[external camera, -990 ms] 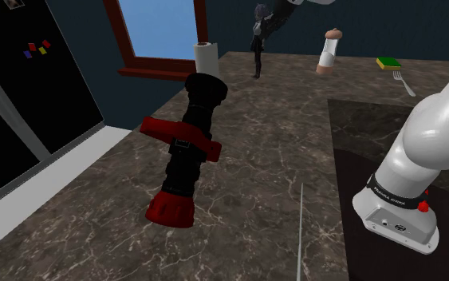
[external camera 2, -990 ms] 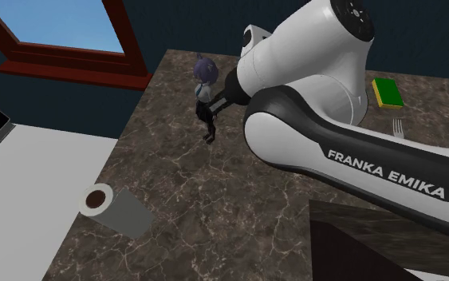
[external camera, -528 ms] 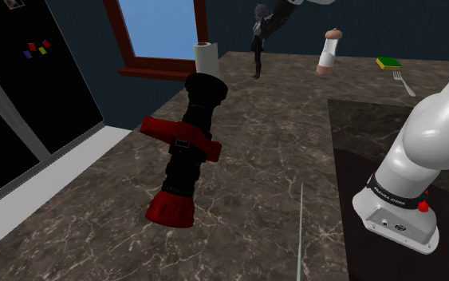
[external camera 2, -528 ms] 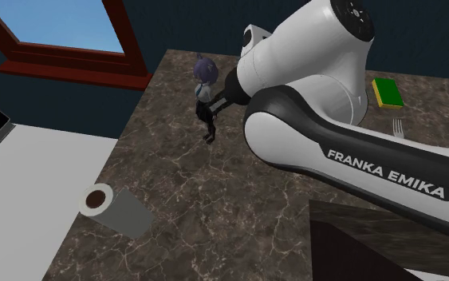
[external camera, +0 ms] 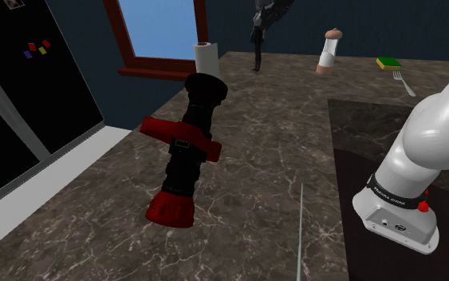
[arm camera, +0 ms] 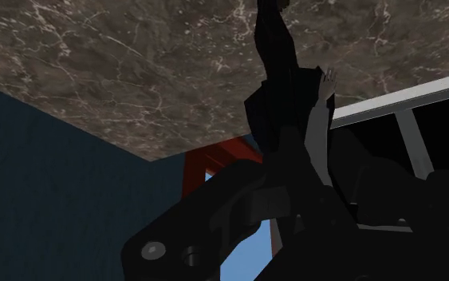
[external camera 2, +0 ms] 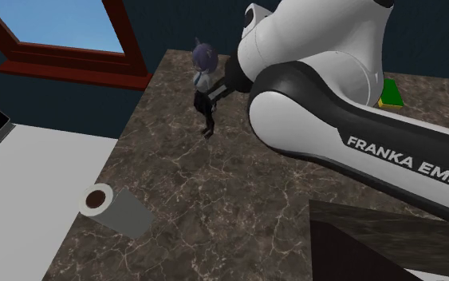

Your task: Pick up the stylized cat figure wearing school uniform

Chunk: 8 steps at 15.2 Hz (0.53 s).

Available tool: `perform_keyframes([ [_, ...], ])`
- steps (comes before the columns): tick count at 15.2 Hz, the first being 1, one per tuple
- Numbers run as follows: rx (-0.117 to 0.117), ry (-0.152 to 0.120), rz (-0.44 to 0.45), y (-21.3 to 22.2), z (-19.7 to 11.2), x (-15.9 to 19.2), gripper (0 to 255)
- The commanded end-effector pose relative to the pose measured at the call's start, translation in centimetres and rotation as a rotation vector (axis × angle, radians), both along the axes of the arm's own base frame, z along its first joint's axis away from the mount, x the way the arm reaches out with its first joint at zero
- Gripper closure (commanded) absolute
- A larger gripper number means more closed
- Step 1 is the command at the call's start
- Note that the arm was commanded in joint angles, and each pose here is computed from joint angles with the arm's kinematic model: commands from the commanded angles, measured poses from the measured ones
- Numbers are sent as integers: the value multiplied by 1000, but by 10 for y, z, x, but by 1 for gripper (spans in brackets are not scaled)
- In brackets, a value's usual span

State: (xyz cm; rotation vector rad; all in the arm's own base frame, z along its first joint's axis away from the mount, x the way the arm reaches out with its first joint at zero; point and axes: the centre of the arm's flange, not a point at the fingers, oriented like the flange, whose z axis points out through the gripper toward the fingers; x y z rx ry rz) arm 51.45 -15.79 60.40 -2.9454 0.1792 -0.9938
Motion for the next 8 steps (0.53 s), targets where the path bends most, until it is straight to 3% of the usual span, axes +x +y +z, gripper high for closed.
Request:
perform_keyframes([
  [1,0,-1,0,0,13,0,255],
  [8,0,-1,0,0,45,0,255],
])
